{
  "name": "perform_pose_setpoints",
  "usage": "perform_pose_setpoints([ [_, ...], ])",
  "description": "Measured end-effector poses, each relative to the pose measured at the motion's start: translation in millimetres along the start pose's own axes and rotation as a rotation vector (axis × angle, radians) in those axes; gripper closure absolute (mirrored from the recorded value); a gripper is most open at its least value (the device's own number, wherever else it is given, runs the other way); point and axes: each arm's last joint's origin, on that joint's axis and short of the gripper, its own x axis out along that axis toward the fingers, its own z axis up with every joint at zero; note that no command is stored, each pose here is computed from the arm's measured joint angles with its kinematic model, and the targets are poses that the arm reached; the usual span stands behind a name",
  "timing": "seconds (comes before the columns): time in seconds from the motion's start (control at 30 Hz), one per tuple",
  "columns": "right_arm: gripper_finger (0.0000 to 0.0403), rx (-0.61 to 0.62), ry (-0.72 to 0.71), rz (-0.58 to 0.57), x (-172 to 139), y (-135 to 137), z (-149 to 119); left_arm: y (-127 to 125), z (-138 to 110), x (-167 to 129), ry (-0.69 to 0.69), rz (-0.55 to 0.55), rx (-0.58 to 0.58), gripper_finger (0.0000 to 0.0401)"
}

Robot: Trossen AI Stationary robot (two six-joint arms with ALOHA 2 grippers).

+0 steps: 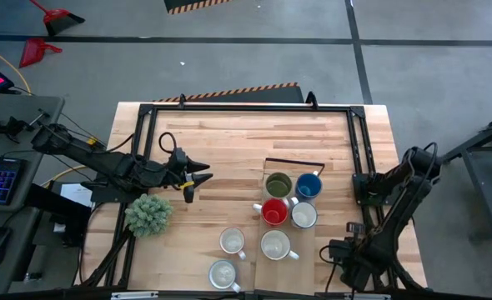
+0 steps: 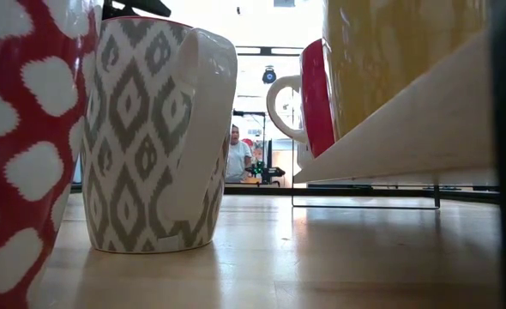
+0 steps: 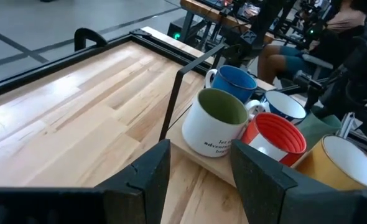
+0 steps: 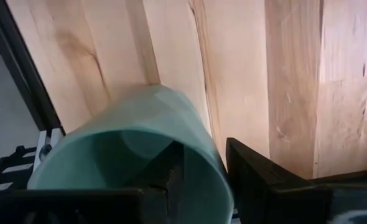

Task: Place coffee mugs
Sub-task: Put the light green mug on the shelf

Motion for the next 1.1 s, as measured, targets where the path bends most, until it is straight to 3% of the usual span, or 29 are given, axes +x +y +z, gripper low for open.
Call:
perform_pose_setpoints([
  [0.3,0.0310,0.054,0.008,-0.007,2,1,0,0,0,0,0.000,0.000,0.075,0.0247],
  [0.63,0.0397,0.103,0.014,-0.020,2,-1,-1,0,0,0,0.000,0.000,0.125,0.0247],
  [0.97,0.0401,0.141,0.032,-0.029,0,-1,-8,0,0,0,0.000,0.000,0.127,0.0247],
  [1.1,0.0402,0.154,0.037,-0.027,-15,-5,-13,0,0,0,0.008,-0.016,0.153,0.0247],
])
